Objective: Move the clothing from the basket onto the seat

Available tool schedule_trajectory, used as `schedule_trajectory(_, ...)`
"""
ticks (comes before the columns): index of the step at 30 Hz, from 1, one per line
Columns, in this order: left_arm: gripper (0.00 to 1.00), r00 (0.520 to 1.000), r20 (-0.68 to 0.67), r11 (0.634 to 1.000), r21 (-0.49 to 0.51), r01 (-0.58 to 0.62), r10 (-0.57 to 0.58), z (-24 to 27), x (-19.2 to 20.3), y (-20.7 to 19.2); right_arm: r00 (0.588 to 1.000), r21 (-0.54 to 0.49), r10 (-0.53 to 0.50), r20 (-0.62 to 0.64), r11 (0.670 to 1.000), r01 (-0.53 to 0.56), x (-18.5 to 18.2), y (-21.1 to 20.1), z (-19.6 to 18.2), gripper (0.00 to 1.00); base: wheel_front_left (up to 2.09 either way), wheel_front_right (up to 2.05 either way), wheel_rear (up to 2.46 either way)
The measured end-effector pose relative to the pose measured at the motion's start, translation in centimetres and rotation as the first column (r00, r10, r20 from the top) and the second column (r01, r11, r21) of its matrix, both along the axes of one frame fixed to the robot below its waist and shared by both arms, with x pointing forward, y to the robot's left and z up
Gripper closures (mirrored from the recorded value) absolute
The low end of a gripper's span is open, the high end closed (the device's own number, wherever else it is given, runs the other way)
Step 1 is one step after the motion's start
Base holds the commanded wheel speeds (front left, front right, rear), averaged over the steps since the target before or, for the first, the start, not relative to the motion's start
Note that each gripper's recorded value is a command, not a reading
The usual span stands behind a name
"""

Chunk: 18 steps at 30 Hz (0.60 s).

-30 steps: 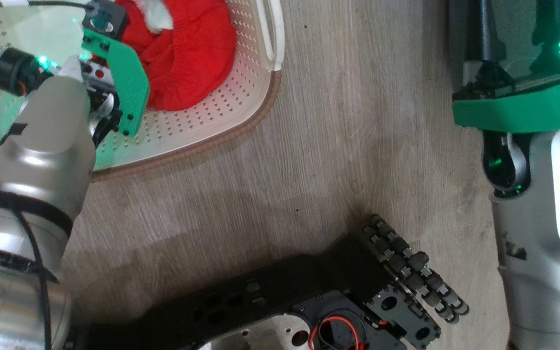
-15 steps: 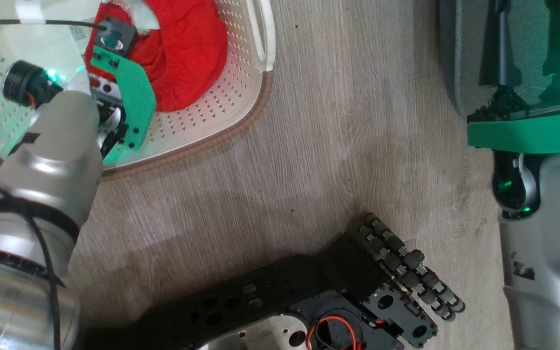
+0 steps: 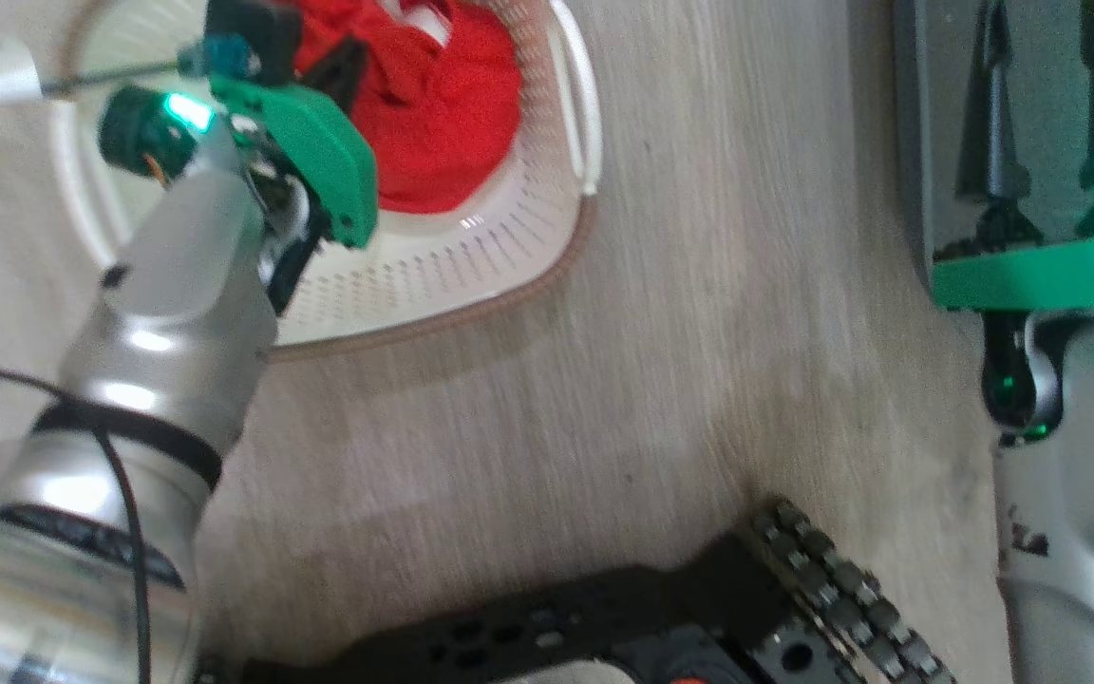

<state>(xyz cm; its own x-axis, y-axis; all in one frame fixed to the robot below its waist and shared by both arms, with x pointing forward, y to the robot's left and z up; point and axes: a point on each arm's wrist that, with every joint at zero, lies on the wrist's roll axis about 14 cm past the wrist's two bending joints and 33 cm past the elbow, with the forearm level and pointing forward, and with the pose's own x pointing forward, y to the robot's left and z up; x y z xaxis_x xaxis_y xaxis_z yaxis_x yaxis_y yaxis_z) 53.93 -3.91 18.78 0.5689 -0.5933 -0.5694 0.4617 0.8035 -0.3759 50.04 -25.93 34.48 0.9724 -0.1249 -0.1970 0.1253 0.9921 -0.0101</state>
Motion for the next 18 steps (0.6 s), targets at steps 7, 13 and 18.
schedule_trajectory(7,1.00,0.989,0.100,0.993,-0.060,-0.104,0.110,7.1,-0.6,2.8,0.999,-0.011,0.016,0.043,1.000,-0.016,-1.2,1.0,3.4,0.00,0.00,0.00,0.00)
schedule_trajectory(13,1.00,0.952,0.222,0.975,-0.109,-0.192,0.212,14.5,-1.4,6.5,0.993,0.001,0.051,0.108,0.999,-0.052,-2.4,2.7,7.3,0.00,0.00,0.00,0.00)
schedule_trajectory(18,1.00,0.885,0.335,0.947,-0.118,-0.299,0.322,19.9,-3.1,11.1,0.985,-0.004,0.081,0.150,0.997,-0.081,-4.2,3.9,10.1,0.00,0.00,0.00,0.00)
